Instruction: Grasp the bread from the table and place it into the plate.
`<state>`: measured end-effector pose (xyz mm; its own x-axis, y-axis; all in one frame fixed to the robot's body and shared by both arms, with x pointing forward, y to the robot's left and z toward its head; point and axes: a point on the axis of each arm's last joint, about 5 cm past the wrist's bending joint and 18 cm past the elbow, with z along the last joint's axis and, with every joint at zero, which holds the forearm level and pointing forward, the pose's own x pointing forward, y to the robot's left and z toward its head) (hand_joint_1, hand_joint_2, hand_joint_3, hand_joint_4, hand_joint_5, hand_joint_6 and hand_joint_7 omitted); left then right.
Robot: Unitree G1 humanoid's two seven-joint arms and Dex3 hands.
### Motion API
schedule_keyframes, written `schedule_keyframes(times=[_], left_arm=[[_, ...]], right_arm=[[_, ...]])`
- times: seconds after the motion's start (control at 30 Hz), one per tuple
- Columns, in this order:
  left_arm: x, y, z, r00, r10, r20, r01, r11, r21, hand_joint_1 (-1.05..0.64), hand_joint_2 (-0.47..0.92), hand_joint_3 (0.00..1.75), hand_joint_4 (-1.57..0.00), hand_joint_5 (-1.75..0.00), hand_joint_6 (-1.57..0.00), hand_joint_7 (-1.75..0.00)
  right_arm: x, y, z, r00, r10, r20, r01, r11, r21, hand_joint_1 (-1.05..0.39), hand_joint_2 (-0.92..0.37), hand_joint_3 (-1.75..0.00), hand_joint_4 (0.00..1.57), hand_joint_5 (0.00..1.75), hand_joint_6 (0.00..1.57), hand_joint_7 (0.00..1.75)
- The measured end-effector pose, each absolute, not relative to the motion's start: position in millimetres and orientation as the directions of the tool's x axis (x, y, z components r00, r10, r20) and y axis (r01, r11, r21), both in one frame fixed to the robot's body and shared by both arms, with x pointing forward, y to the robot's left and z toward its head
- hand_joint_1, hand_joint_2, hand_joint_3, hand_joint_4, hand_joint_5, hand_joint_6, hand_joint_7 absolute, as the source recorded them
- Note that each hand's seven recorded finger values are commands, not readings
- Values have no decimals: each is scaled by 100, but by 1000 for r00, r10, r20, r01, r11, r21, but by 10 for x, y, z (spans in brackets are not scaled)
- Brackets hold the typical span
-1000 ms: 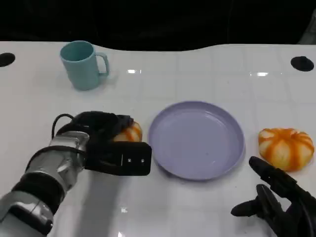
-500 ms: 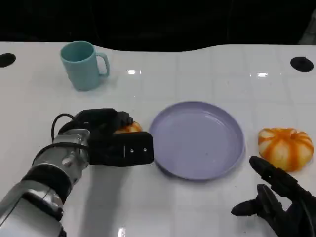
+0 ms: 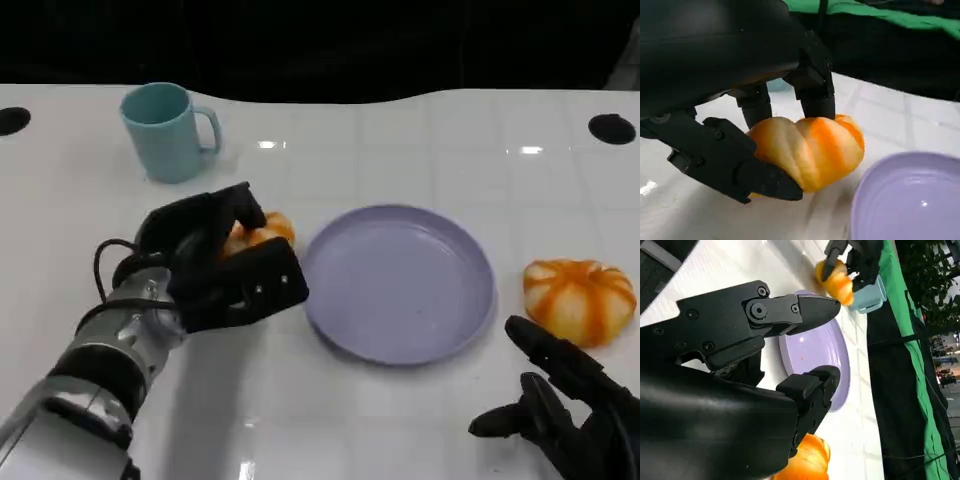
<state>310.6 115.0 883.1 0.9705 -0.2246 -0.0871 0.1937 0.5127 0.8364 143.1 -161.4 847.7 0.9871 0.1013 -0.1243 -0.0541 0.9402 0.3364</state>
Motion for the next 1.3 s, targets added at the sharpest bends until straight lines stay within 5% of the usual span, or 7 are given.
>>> schedule_keyframes(times=[0.1,0.23,0.4,0.67,0.9,1.13,1.3], left_arm=[[3087,1158,8802,971,-221,-95,200,520,831,-15,58,108,-84,-175,-66,-175],[3150,1078,8949,985,-172,-18,138,718,682,-9,43,134,-88,-175,-71,-175],[3243,901,9228,963,-239,123,104,755,647,-7,42,132,-86,-175,-70,-175],[3192,729,9259,905,-371,206,134,710,691,-10,39,133,-88,-175,-68,-175],[3187,711,9257,898,-386,211,132,695,707,-13,48,122,-91,-175,-70,-175],[3147,432,9307,763,-623,175,217,501,838,-20,63,98,-91,-175,-70,-175],[3150,353,9313,733,-674,91,251,392,885,-21,66,93,-93,-175,-72,-175]], right_arm=[[1431,-1615,8477,987,101,-124,-54,940,336,-75,-92,-33,80,101,111,11],[1434,-1615,8468,986,102,-129,-53,941,335,-76,-92,-33,81,102,111,12],[1442,-1611,8459,986,103,-134,-53,941,333,-76,-92,-33,81,103,111,12],[1441,-1610,8449,985,104,-138,-52,941,334,-76,-92,-34,81,104,111,13],[1440,-1610,8448,985,103,-139,-52,941,334,-76,-92,-33,81,104,111,13],[1443,-1607,8449,985,105,-136,-53,939,340,-76,-92,-33,81,105,111,13],[1441,-1607,8448,985,105,-134,-52,936,347,-76,-92,-32,82,104,111,14]])
